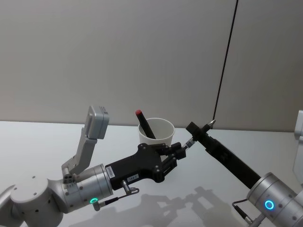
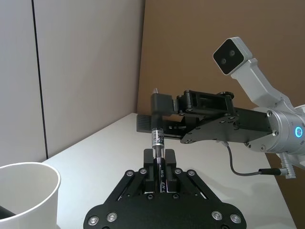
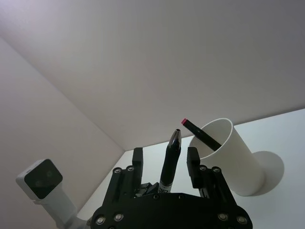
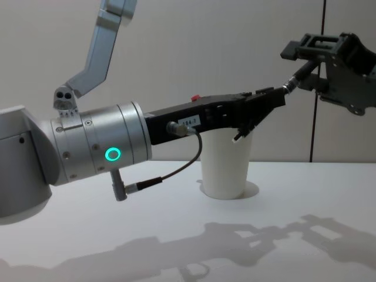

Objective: Place the pen into the pen holder.

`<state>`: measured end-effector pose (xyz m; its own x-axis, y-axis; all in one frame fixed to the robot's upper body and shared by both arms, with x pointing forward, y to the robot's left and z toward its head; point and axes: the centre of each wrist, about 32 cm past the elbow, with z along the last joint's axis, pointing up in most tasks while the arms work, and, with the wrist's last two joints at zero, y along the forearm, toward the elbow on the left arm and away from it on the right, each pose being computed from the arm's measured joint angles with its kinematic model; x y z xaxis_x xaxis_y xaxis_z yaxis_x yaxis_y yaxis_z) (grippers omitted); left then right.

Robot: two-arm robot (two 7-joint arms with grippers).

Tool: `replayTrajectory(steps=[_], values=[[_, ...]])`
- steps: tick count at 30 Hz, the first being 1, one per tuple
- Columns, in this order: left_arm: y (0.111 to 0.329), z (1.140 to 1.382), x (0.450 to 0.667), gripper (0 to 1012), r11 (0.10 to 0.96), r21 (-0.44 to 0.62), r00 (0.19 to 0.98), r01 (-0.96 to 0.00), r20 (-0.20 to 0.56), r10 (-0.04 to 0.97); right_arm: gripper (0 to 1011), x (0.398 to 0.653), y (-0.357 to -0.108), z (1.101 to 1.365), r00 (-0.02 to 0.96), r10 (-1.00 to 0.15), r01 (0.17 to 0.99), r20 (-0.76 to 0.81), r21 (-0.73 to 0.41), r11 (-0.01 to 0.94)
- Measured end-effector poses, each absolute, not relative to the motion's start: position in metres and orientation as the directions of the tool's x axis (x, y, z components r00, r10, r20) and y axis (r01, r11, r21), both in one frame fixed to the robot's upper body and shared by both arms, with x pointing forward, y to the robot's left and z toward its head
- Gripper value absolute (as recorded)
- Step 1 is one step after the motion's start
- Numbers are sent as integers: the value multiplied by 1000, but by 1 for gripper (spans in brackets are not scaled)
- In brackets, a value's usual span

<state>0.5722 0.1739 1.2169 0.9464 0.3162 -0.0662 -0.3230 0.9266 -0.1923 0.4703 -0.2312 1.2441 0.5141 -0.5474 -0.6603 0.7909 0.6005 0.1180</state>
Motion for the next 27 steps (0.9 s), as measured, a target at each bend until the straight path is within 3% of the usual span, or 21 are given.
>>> replayTrajectory(steps=[3, 7, 12, 15, 27], values=[[174, 1217, 572, 142, 927, -192, 946, -323, -66, 316, 472, 470, -231, 1244, 514, -548, 791, -660, 118, 601], [174, 1217, 572, 144, 927, -192, 946, -323, -66, 316, 384, 470, -231, 1244, 514, -548, 791, -660, 117, 601], [174, 1217, 572, 144, 927, -192, 946, -323, -66, 316, 188, 471, -231, 1244, 513, -549, 791, -660, 116, 600], [174, 1217, 572, 145, 927, -192, 946, -323, -66, 316, 137, 471, -231, 1244, 514, -548, 791, -660, 117, 601], [174, 1217, 572, 163, 927, -192, 946, -323, -66, 316, 134, 471, -231, 1244, 513, -549, 791, -660, 115, 601]])
